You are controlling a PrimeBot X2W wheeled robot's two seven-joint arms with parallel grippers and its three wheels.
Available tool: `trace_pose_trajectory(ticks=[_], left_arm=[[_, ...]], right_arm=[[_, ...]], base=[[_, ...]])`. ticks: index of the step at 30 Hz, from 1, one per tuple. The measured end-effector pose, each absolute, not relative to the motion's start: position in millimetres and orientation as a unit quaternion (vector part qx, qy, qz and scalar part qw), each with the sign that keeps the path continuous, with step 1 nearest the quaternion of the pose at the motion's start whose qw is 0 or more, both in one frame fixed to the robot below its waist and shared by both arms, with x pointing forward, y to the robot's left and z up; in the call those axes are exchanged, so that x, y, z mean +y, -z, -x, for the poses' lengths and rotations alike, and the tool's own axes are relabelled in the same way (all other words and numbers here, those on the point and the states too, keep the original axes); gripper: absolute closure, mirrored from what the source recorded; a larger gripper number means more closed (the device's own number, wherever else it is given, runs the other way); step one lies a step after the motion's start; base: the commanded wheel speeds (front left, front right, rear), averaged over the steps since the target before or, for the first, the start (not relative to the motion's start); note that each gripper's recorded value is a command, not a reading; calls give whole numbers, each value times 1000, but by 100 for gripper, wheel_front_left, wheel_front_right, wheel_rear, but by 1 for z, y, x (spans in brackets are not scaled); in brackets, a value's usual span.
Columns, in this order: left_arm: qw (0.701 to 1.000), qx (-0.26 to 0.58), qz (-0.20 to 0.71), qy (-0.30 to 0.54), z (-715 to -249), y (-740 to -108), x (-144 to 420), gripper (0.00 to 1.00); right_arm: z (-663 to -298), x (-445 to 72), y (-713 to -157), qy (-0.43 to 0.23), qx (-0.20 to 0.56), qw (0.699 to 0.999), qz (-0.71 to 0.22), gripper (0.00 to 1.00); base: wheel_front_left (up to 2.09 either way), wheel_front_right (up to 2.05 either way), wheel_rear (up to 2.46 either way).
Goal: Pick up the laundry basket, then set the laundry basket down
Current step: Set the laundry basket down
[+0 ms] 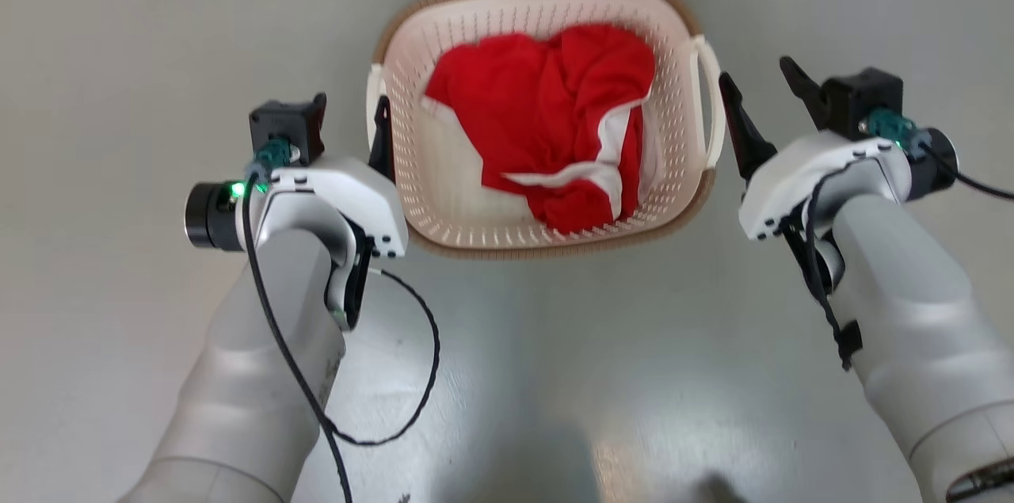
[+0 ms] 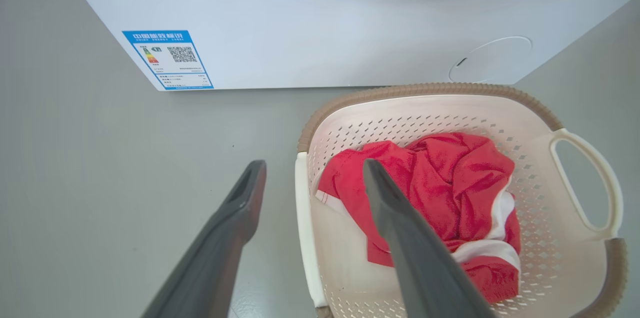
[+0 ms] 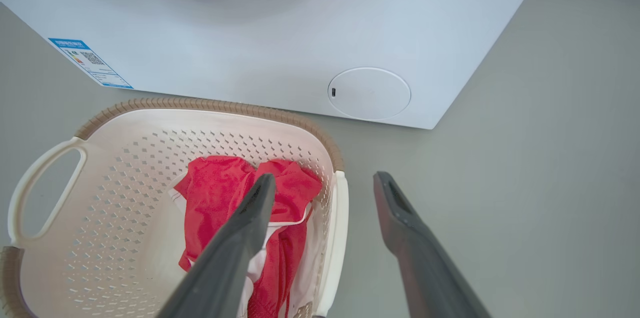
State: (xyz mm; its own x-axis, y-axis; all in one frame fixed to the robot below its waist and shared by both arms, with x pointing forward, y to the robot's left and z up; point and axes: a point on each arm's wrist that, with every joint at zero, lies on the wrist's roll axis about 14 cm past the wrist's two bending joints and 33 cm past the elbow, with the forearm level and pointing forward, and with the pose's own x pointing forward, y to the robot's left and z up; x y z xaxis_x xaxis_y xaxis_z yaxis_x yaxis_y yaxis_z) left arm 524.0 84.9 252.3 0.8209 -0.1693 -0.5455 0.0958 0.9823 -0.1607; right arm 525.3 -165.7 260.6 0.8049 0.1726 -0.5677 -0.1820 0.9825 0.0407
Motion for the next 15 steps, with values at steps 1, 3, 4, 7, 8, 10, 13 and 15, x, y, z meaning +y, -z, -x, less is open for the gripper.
trace_pose_trajectory(ticks=[1, 3, 4, 7, 8, 10, 13, 15], left_arm=[[954, 284, 63, 72, -523, -260, 85, 0], [958, 271, 65, 70, -520, -274, 88, 0], [960, 264, 66, 71, -518, -282, 89, 0], [965, 244, 69, 60, -511, -303, 97, 0], [967, 237, 72, 55, -509, -311, 100, 0], [971, 219, 82, 47, -499, -330, 108, 0], [975, 198, 91, 36, -489, -350, 118, 0], [978, 183, 91, 31, -481, -363, 123, 0]], right_arm=[[-525, -168, -269, -92, 288, 953, 11, 0], [-524, -171, -285, -88, 270, 959, 13, 0], [-522, -171, -293, -86, 260, 962, 14, 0], [-516, -173, -314, -83, 237, 968, 20, 0], [-514, -174, -322, -82, 229, 970, 21, 0], [-509, -176, -345, -75, 202, 976, 21, 0], [-501, -174, -367, -74, 176, 981, 23, 0], [-495, -171, -382, -75, 159, 984, 22, 0]], base=[[0, 0, 0], [0, 0, 0], [0, 0, 0], [0, 0, 0], [0, 0, 0], [0, 0, 0], [0, 0, 0], [0, 0, 0]])
